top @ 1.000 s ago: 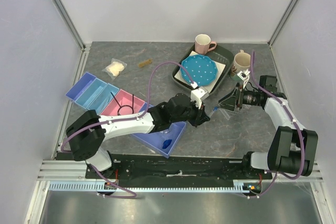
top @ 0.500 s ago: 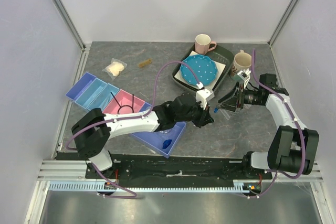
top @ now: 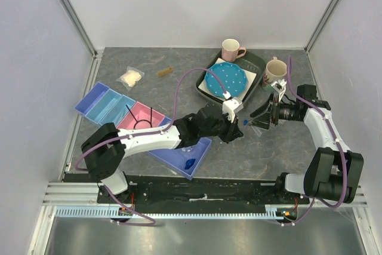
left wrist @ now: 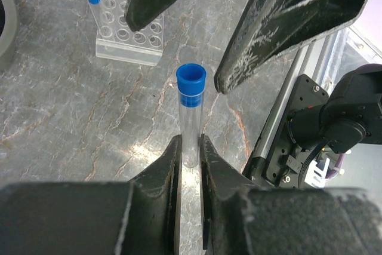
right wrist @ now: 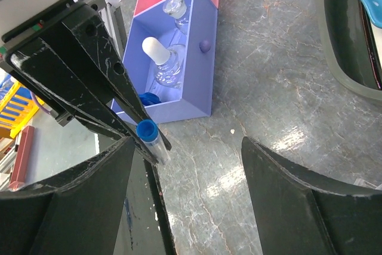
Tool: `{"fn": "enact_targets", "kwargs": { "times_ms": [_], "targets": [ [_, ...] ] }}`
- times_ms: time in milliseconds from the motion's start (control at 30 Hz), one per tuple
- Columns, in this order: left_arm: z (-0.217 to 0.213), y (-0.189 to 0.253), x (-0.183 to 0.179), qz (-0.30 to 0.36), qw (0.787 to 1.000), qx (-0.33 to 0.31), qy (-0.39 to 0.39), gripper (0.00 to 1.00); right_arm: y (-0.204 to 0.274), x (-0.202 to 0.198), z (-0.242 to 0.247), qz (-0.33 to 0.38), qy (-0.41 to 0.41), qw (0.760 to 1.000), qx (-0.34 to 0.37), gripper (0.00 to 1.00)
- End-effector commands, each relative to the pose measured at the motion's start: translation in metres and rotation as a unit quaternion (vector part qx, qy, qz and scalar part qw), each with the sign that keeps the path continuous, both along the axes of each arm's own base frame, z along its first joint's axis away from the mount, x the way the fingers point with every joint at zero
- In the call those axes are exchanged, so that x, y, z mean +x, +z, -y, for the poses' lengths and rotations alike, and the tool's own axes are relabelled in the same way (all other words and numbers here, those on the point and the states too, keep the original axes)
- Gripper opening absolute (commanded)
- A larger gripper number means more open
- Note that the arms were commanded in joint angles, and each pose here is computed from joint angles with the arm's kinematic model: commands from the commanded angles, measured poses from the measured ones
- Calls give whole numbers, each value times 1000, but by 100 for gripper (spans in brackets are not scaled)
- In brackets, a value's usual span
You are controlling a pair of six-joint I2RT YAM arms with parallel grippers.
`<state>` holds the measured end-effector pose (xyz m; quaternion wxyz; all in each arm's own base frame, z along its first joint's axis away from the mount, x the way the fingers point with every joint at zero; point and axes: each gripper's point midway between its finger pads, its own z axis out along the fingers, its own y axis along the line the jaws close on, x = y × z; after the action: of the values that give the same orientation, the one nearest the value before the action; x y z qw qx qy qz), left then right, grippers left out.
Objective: Organize the chemistry lab equipment
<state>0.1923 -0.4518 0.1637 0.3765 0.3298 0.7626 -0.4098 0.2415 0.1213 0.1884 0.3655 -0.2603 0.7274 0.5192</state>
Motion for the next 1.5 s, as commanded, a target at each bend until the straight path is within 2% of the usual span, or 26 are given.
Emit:
{"fn": "enact_targets", "kwargs": {
  "times_ms": [0,267,433,533,567,633,667,767,867,900,967,1000,1067,1100,1167,1267,1300,1333,1367,1400,1467],
  "targets": [
    [14,27,9,42,999,-25,-12,4,15,-1,-2,47,14,999,9,81],
    [21,23,12,42,999,-8,-24,4,12,-4,-7,32,25,999,15,82],
    [26,23,10,40,999,-7,-36,4,10,-4,-9,21,28,999,20,74],
    [26,20,9,36,999,-2,-39,4,10,-4,-10,17,30,999,21,60],
    [26,19,9,37,999,0,-39,4,10,-3,-10,17,30,999,20,51],
    [26,18,10,36,999,3,-39,4,10,-4,-10,17,31,999,19,42],
    [26,19,9,38,998,3,-40,4,10,-4,-10,20,32,999,17,32],
    [25,16,10,37,999,10,-39,4,11,-3,-10,29,32,999,10,18],
    [23,17,11,38,999,12,-33,6,11,-2,-8,35,30,999,1,13],
    [21,18,14,39,999,15,-24,17,10,-1,-8,39,30,999,-3,13],
    [16,28,14,46,999,6,-16,32,8,0,-6,40,26,999,-13,13],
    [9,24,17,49,999,10,-3,45,7,2,-5,45,24,999,-18,13],
    [1,46,18,67,997,-19,15,57,5,4,-1,50,18,998,-30,13],
    [-9,43,23,73,997,-14,36,67,5,6,2,55,14,998,-34,13],
    [-30,56,27,88,994,-21,64,72,3,11,12,62,-6,997,-47,13],
    [-75,72,41,121,983,-26,138,91,1,20,30,70,-49,994,-73,13],
    [-87,76,45,131,978,-28,157,94,3,33,38,101,-70,989,-88,13],
    [-99,80,45,143,976,-29,163,95,-5,33,42,60,-104,989,-84,13],
    [-115,70,48,144,974,-13,174,96,-6,41,53,73,-151,978,-122,13],
    [-130,85,46,155,970,-24,183,96,-7,54,61,108,-184,968,-135,13],
    [-156,72,47,159,968,16,195,96,5,59,71,132,-243,950,-148,14]
  ]
}}
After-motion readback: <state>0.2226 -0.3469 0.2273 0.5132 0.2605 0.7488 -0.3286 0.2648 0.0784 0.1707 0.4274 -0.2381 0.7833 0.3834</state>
